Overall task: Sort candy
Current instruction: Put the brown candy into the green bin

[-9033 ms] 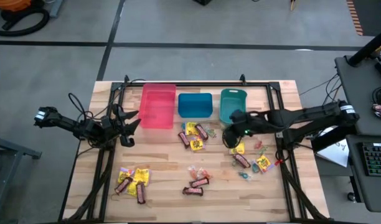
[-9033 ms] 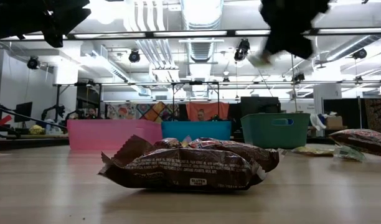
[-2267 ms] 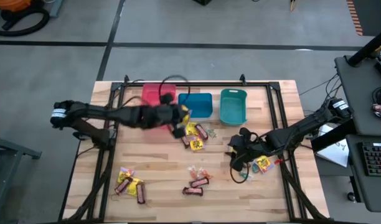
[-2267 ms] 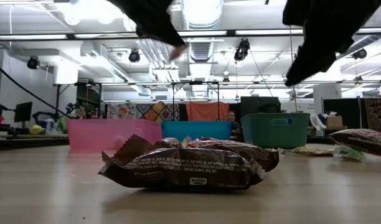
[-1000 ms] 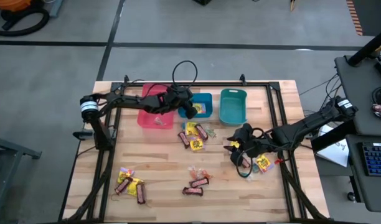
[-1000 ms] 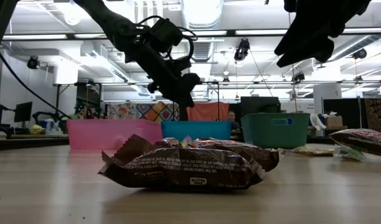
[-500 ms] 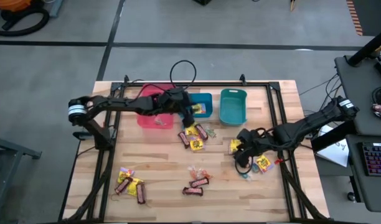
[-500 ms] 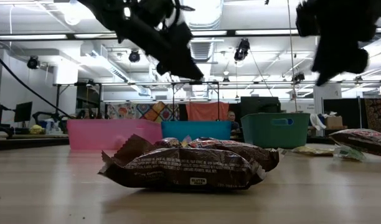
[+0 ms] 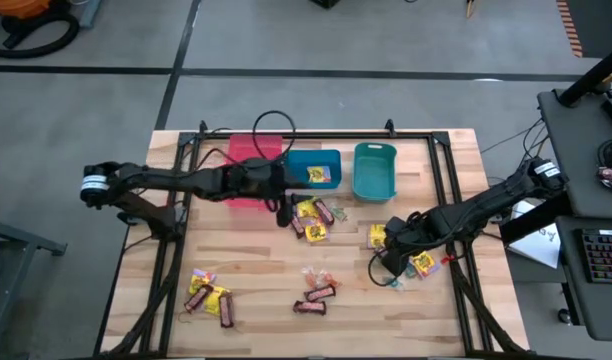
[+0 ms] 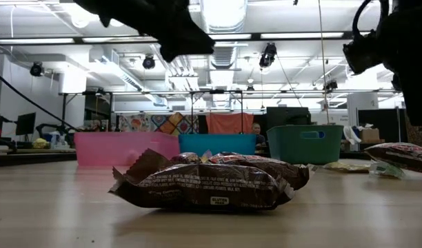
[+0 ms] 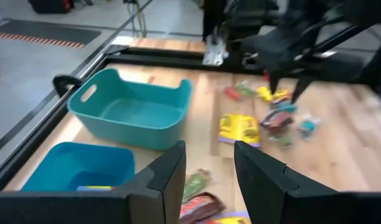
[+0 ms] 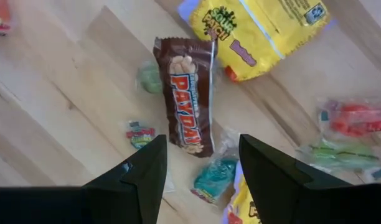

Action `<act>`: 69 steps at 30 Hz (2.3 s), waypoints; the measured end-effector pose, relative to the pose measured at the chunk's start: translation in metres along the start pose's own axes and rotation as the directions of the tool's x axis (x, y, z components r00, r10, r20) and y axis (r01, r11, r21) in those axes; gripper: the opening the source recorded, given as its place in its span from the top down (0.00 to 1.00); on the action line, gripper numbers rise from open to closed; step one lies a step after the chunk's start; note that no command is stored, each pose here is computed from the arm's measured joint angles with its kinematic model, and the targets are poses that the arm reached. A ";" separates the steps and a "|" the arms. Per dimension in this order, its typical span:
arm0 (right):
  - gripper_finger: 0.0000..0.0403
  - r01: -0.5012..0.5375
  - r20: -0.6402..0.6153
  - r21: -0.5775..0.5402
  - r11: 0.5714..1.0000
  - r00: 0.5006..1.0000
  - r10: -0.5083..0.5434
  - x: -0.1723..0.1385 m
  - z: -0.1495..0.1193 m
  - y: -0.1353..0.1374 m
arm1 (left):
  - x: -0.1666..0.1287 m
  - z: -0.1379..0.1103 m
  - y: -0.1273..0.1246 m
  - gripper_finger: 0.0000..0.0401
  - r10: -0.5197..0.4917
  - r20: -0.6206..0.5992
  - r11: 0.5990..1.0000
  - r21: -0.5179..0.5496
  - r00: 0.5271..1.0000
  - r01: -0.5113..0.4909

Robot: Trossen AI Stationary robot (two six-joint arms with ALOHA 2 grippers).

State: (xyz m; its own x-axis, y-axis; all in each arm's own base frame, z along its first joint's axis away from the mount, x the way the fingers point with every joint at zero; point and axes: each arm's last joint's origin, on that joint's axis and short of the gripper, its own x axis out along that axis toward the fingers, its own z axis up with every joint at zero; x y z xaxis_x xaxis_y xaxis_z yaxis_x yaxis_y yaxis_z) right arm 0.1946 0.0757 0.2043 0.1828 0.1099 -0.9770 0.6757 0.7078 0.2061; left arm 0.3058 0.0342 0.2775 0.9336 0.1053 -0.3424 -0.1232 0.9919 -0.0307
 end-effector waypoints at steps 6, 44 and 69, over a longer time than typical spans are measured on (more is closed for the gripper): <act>0.52 0.010 -0.003 -0.022 1.000 1.000 -0.010 0.003 0.003 0.005 | -0.026 -0.013 -0.012 0.70 0.022 0.098 0.998 -0.068 0.995 -0.015; 0.92 0.065 -0.093 -0.184 0.981 0.992 -0.083 0.038 0.008 0.017 | -0.050 -0.044 -0.025 0.70 0.000 0.131 0.977 -0.211 0.991 0.028; 0.92 0.305 0.377 -0.395 0.867 0.914 -0.151 -0.064 0.100 -0.012 | -0.031 -0.048 -0.034 0.70 -0.020 0.171 0.962 -0.266 0.985 0.065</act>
State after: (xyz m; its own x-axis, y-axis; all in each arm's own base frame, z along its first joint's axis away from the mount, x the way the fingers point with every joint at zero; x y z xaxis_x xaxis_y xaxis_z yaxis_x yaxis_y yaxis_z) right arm 0.2464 -0.0098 0.2704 0.3343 -0.2689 -0.9033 0.3595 0.9224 -0.1415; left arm 0.2643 -0.0059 0.2441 0.9796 0.0963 -0.1765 -0.1469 0.9421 -0.3014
